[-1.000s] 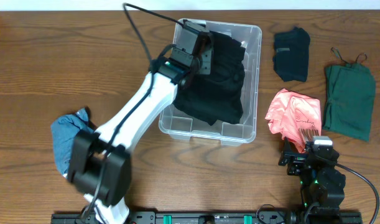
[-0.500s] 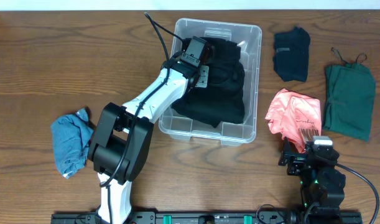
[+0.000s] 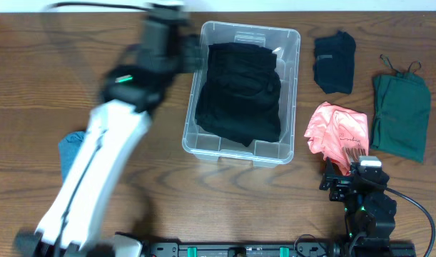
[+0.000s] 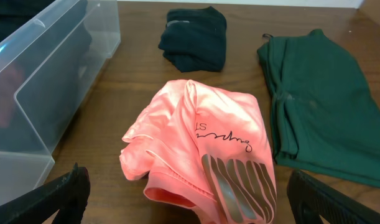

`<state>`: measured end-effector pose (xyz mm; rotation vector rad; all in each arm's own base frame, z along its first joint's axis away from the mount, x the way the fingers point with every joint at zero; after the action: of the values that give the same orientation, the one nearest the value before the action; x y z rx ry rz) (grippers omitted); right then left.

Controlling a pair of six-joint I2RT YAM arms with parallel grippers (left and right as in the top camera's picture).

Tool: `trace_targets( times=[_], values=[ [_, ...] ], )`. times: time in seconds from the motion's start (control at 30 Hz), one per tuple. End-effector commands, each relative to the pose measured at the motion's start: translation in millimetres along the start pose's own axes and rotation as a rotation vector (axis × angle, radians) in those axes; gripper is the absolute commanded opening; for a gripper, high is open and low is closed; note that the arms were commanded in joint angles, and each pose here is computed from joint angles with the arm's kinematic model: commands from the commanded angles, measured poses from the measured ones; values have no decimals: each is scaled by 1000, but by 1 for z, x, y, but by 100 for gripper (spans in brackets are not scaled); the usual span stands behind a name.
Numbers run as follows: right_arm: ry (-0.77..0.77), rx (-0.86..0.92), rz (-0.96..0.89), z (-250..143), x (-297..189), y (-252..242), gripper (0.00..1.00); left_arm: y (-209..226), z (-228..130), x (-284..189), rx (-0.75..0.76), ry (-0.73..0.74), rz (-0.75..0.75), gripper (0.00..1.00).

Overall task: Pack container
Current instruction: 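Move the left gripper back to the blue denim garment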

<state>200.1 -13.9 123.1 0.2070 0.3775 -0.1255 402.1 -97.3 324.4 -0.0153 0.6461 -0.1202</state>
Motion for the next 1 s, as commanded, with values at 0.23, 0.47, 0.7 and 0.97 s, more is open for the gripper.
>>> trace_targets(
  times=[0.23,0.47,0.7,0.97],
  values=[
    [-3,18,-10,0,0,-2,99,158,-88,-42,-416,351,144,78],
    [-3,18,-10,0,0,-2,99,241,-163,-79,-686,571,344,83],
    [-3,18,-9,0,0,-2,99,277,-233,-89,-863,725,399,85],
    [-3,18,-10,0,0,-2,99,277,-299,-54,-995,733,278,91]
  ],
)
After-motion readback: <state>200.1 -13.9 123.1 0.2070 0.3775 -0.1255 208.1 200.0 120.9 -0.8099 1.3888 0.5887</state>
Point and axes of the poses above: each gripper's point midway between its finger pads, its own x axis out along the fingers, its own y axis along the line the jaws close on, z = x × y, the point moved 2 cm from there along -x, back along the fingers, and after that the axes turned 12 degrees about x, right-handed, at the moved point
